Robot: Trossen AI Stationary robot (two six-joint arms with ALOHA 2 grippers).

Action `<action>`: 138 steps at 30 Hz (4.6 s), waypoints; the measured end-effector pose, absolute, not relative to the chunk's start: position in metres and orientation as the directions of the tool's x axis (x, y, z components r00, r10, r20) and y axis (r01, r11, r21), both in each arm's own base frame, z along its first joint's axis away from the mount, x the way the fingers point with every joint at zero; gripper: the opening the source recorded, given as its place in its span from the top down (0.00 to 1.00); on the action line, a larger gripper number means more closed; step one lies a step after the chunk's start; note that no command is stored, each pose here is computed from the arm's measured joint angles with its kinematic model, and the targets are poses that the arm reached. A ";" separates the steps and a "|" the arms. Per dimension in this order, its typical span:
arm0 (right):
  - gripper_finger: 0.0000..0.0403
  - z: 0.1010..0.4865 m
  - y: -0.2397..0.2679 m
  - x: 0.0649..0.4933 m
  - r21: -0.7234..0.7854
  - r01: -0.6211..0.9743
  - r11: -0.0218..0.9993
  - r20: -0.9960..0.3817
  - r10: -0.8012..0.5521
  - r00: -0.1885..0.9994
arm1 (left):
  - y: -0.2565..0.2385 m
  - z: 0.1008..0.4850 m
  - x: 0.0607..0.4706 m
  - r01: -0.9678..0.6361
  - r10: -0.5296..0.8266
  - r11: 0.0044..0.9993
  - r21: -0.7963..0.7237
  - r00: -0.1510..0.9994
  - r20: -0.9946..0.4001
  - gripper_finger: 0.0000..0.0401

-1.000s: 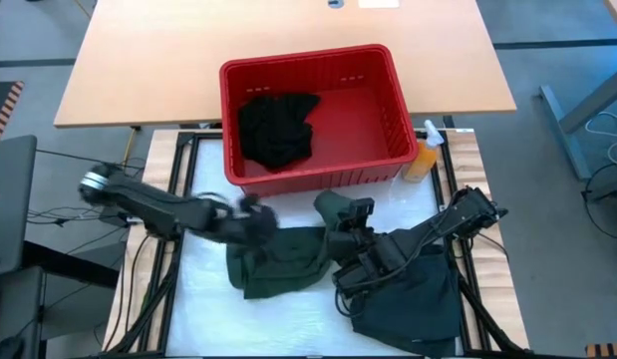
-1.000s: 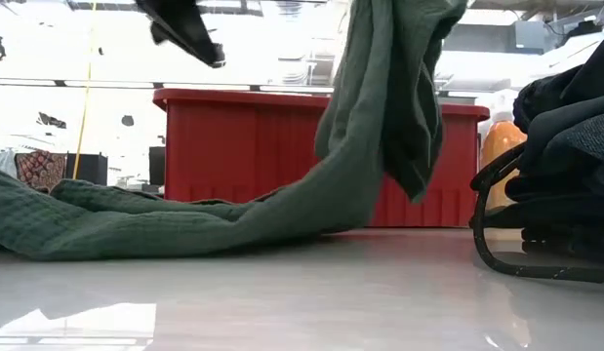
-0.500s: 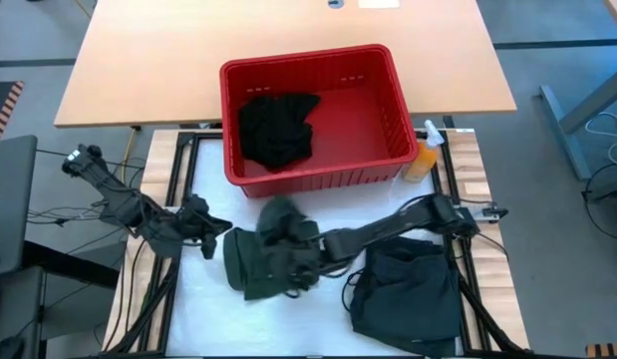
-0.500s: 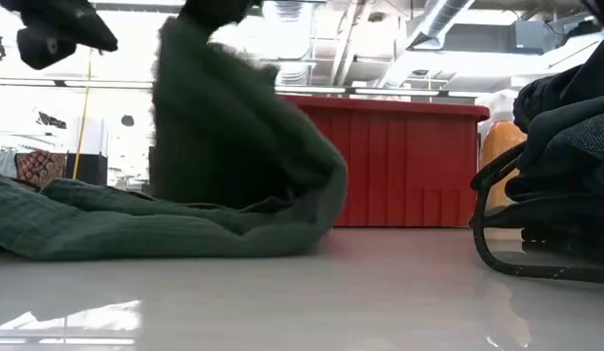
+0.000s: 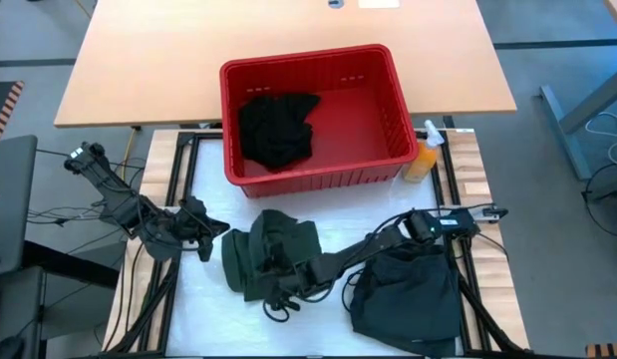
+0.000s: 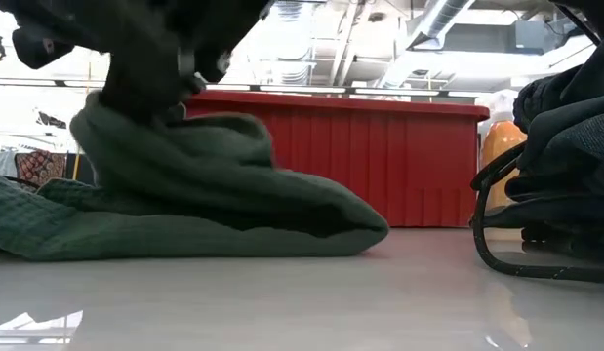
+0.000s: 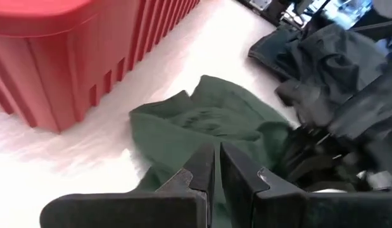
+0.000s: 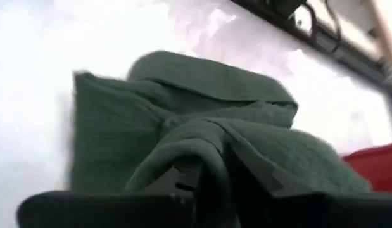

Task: Fold laundry
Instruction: Fold the green shirt

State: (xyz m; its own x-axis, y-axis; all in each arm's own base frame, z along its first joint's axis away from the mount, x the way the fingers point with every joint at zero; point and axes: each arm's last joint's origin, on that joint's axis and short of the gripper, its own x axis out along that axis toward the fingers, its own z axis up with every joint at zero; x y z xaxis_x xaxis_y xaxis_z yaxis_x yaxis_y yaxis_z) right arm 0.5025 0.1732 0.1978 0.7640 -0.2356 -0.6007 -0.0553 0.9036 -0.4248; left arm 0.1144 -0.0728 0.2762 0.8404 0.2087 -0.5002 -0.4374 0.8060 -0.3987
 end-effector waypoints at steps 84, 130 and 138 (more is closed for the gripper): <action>0.50 0.218 0.170 0.279 0.136 0.303 0.943 -0.826 -0.061 0.560 | -0.032 0.205 0.383 0.329 -0.105 0.944 0.031 0.389 -0.915 0.57; 0.50 0.208 0.110 0.345 0.341 0.449 0.826 -0.706 -0.091 0.702 | -0.103 0.231 0.254 0.221 -0.129 0.968 -0.119 0.031 -0.991 1.00; 0.50 0.178 0.107 0.359 0.360 0.477 0.801 -0.747 -0.059 0.663 | -0.111 0.230 0.195 -0.028 -0.079 0.995 -0.097 0.390 -0.917 1.00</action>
State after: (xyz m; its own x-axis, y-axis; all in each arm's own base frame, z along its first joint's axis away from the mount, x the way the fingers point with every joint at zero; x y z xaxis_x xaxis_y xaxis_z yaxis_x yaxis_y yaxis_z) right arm 0.3591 0.1073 0.1778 0.6626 -0.0590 -0.7467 0.4774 0.8014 0.3603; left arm 0.1945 -0.1110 0.2298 0.3900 -0.0788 -0.9174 -0.0281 0.9949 -0.0974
